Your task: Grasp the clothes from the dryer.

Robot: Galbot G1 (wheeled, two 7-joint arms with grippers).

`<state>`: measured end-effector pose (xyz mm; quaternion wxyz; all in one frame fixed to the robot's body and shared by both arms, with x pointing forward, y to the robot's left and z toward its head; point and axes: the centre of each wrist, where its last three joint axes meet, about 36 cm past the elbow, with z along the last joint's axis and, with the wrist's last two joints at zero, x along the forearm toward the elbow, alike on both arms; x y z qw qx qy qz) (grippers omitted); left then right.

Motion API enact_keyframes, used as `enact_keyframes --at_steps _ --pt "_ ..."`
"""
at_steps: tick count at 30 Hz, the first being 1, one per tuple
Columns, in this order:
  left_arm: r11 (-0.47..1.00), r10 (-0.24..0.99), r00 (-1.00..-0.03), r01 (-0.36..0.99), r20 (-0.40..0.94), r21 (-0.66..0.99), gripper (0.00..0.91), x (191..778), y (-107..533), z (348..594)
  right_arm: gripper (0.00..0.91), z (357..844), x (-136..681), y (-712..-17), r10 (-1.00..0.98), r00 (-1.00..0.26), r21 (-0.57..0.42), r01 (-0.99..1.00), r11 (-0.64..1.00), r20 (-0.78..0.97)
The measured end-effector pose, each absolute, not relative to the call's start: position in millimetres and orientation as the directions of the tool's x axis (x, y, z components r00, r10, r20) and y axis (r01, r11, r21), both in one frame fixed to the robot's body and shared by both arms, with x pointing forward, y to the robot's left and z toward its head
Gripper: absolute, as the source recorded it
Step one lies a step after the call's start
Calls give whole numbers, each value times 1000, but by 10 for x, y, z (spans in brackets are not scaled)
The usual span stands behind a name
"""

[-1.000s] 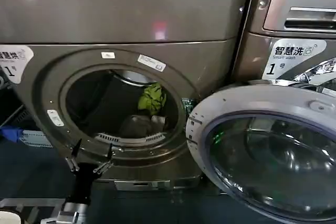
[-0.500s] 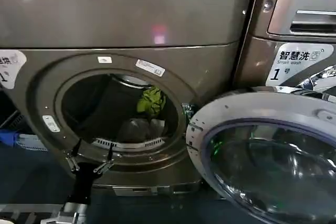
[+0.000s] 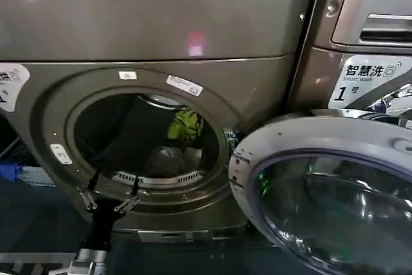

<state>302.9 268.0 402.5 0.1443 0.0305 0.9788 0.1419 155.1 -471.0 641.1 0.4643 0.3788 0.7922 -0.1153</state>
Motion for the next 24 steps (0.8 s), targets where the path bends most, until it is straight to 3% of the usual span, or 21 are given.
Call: enact_keyframes --at_steps 24 --pt "958 101 -957 20 -272 285 907 3043 2686 4005 907 6404 1555 -4705 488 -277 169 706 688 -828"
